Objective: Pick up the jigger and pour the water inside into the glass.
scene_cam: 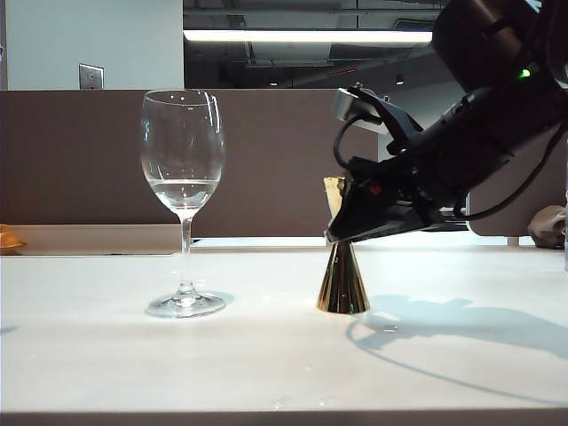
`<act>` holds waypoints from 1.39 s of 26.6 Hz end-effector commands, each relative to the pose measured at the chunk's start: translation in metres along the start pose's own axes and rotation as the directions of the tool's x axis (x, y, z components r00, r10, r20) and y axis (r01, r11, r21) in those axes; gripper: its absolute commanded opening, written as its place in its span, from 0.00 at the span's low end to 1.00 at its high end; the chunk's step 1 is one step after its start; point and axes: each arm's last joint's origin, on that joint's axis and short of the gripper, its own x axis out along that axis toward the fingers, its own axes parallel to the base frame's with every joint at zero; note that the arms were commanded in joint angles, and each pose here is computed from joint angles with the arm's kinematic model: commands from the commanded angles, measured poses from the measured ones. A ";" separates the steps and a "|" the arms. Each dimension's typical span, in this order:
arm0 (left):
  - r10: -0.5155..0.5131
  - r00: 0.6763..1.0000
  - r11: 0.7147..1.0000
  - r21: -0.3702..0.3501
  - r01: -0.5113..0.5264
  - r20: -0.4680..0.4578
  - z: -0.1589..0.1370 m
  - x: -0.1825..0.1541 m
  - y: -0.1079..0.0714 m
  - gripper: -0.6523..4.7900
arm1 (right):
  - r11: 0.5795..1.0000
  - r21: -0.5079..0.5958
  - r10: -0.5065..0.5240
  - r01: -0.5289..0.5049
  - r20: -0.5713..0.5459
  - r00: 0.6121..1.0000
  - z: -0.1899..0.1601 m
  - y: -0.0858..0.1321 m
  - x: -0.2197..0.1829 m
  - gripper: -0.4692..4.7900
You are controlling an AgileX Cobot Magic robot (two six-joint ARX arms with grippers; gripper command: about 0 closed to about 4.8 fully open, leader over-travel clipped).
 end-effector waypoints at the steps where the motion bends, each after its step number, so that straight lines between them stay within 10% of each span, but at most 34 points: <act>1: -0.002 1.000 1.000 0.008 0.002 0.008 0.001 -0.001 0.000 0.11 | 1.000 -0.009 0.002 -0.001 0.048 0.999 0.006 0.000 0.001 0.43; 18: -0.001 1.000 1.000 0.002 0.001 -0.004 0.000 -0.001 0.000 0.11 | 0.999 -0.023 -0.035 0.038 0.109 0.993 0.004 -0.005 0.014 0.42; 37: 0.001 1.000 1.000 -0.010 -0.001 -0.028 -0.002 -0.001 0.000 0.11 | 0.997 -0.042 -0.059 0.069 0.196 0.979 0.012 -0.006 0.014 0.15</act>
